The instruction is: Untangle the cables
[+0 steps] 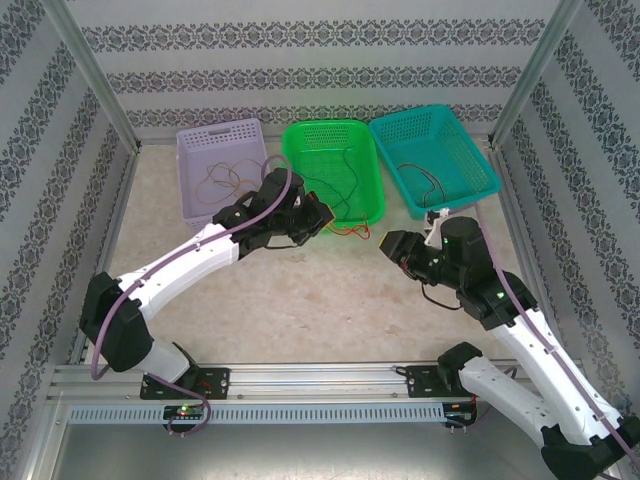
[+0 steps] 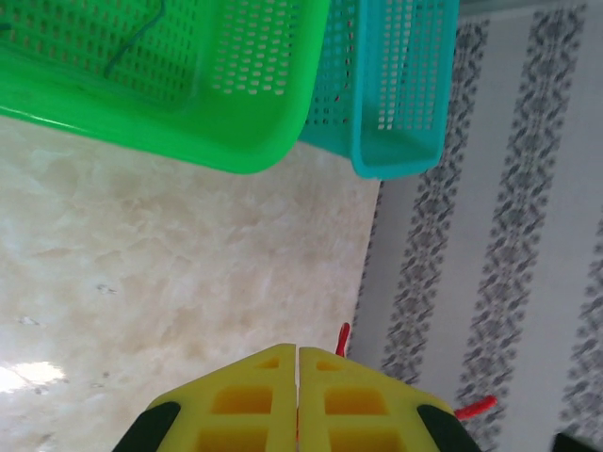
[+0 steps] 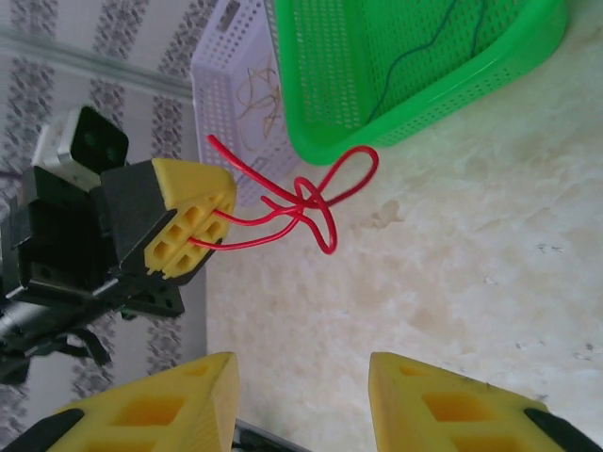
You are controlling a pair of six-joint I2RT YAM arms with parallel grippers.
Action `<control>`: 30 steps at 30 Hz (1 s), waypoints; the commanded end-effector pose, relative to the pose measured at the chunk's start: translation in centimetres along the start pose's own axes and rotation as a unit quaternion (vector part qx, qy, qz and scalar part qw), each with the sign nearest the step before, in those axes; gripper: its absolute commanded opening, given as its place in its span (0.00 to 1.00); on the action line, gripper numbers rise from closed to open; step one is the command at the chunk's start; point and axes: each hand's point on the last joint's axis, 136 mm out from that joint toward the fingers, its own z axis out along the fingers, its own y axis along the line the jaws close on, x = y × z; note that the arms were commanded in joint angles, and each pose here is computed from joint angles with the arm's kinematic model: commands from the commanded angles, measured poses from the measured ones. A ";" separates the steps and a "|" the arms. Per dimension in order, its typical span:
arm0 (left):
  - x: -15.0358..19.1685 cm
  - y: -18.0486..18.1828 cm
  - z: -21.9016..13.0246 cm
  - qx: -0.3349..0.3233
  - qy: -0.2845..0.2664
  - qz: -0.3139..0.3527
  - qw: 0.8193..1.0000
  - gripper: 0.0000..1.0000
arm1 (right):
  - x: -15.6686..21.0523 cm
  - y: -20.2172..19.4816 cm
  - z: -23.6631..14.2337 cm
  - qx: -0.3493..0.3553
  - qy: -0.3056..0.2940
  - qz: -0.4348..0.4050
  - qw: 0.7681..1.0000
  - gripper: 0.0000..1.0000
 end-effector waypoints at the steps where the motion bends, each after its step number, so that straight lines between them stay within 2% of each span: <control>1: -1.1 -0.8 -0.1 -0.003 -0.015 -0.098 0.995 0.00 | -0.9 -0.1 1.4 -0.009 -0.023 0.045 0.999 0.40; 6: 0.1 -0.4 0.8 -0.014 0.020 -0.145 0.989 0.00 | -2.4 0.5 3.4 -0.050 -0.049 0.077 0.995 0.37; 13: 0.4 -0.1 0.7 -0.027 0.029 -0.147 0.988 0.00 | -4.1 2.5 4.5 -0.059 -0.050 0.046 0.996 0.34; 17: 0.5 -0.3 0.8 -0.019 0.032 -0.151 0.988 0.00 | -3.9 1.5 5.2 -0.040 -0.042 0.057 0.997 0.23; 20: 0.4 -0.7 0.6 -0.016 0.032 -0.147 0.988 0.00 | -3.8 0.8 5.4 -0.029 -0.042 0.059 0.997 0.21; 25: 0.4 -0.9 0.7 -0.014 0.035 -0.144 0.989 0.00 | -4.3 0.6 5.4 -0.026 -0.047 0.057 0.997 0.01; 30: -0.7 -0.9 0.3 -0.016 0.018 -0.115 0.993 0.00 | -3.5 0.6 5.2 -0.013 -0.016 0.030 0.999 0.00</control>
